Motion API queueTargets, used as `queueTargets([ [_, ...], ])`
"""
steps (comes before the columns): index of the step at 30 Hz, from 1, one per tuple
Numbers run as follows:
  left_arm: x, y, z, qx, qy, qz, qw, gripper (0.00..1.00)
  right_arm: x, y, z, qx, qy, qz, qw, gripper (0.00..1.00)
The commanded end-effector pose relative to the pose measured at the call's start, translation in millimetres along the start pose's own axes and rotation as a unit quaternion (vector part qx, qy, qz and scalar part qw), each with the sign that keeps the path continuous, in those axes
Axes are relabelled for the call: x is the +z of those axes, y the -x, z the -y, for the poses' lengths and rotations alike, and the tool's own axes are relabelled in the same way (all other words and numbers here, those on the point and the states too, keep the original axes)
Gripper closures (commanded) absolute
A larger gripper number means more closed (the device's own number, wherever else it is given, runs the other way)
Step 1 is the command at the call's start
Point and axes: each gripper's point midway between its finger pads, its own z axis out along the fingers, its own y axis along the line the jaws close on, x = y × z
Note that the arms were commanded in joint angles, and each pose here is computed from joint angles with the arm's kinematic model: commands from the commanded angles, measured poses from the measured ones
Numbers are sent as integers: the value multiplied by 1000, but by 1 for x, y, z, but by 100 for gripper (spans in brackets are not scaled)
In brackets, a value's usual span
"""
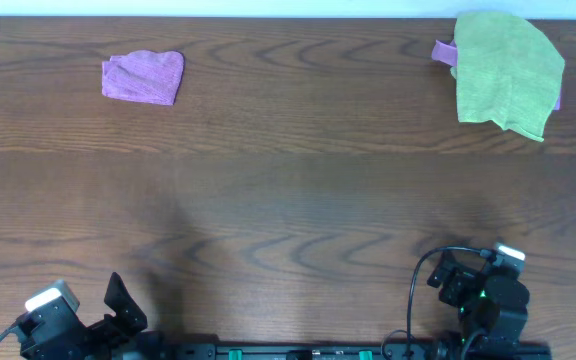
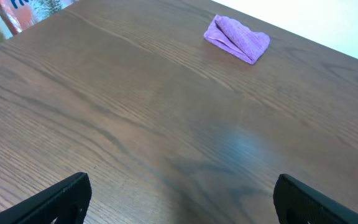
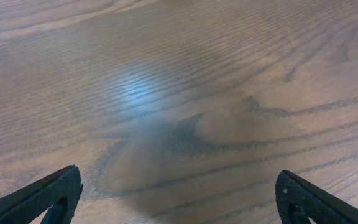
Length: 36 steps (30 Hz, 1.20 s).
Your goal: Fold the cloth
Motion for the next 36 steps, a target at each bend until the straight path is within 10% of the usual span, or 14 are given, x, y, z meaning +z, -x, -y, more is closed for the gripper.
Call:
queueTargets([
  [1,-1,0,-2,-1,3,3,1000,5,3,-4,4,-7,-11,-4,1000,1],
  [22,4,-2,-3,0,8,1,1000,5,3,-4,4,-7,-11,-4,1000,1],
  [36,107,-23,15,-8,1,30,1000,5,3,-4,4,-7,-11,-4,1000,1],
])
